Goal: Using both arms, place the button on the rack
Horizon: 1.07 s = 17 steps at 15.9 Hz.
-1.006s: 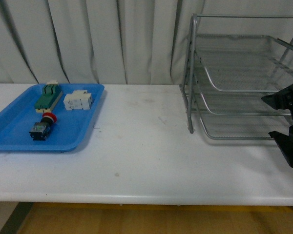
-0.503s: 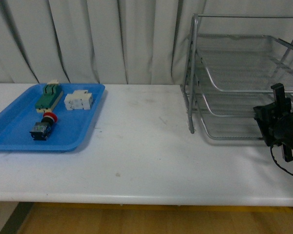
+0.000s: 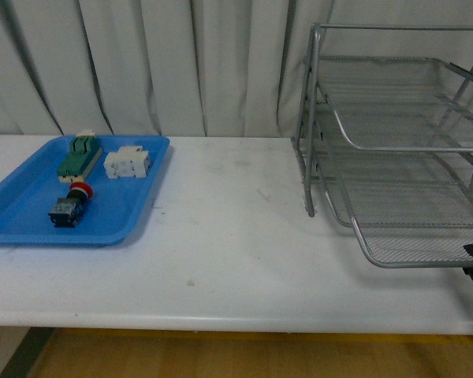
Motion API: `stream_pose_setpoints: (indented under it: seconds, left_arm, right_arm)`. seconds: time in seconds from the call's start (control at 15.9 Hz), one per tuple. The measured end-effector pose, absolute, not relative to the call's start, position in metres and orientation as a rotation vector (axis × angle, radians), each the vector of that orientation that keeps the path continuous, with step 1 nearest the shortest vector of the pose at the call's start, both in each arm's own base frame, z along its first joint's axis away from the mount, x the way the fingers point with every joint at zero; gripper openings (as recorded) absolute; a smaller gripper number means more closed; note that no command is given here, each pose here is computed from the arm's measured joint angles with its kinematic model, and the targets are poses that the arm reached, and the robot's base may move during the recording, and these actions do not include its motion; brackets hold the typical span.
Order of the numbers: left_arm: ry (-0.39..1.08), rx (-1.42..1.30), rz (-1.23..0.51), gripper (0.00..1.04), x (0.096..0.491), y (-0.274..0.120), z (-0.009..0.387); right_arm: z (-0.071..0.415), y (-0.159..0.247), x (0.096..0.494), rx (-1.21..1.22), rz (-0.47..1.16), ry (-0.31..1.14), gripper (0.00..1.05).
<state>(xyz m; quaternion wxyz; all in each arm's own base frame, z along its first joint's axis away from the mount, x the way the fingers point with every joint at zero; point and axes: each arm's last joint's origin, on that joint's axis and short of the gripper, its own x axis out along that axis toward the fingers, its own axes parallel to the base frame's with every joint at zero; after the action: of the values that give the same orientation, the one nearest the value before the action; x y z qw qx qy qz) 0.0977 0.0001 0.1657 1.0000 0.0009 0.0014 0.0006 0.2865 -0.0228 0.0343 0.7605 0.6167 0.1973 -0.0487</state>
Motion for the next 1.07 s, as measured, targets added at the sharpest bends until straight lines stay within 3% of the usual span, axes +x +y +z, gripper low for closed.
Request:
stream_pose_setpoints:
  seconds: [0.25, 0.38, 0.44, 0.57, 0.63, 0.69, 0.75, 0.94, 1.07]
  left_arm:
    - [0.003, 0.002, 0.001, 0.98, 0.098, 0.000, 0.166]
    - [0.002, 0.002, 0.001, 0.98, 0.098, 0.000, 0.166]
    - [0.003, 0.002, 0.001, 0.98, 0.098, 0.000, 0.166]
    - [0.003, 0.002, 0.001, 0.98, 0.098, 0.000, 0.166]
    - [0.003, 0.002, 0.001, 0.98, 0.098, 0.000, 0.166]
    - [0.005, 0.002, 0.002, 0.98, 0.098, 0.000, 0.165]
    - [0.001, 0.002, -0.002, 0.98, 0.098, 0.000, 0.166]
    - [0.003, 0.002, -0.001, 0.98, 0.098, 0.000, 0.166]
    - [0.002, 0.002, -0.001, 0.98, 0.098, 0.000, 0.166]
  right_arm:
    - [0.048, -0.023, 0.260, 1.231, -0.136, 0.431, 0.67]
    - [0.079, -0.019, 0.236, 1.093, -0.106, 0.352, 0.93]
    - [0.087, -0.013, 0.226, 1.024, -0.114, 0.361, 1.00]
    - [0.101, -0.003, 0.199, 0.802, -0.070, 0.300, 0.95]
    - [0.097, -0.002, 0.200, 0.664, -0.083, 0.255, 0.86]
    - [0.086, 0.000, 0.174, 0.232, -0.039, 0.355, 0.59]
    - [0.112, 0.000, 0.176, 0.123, -0.013, 0.172, 0.46]
    - [0.141, 0.000, 0.168, 0.025, 0.000, 0.008, 0.11]
    - [0.150, 0.000, 0.162, 0.014, 0.000, -0.014, 0.02]
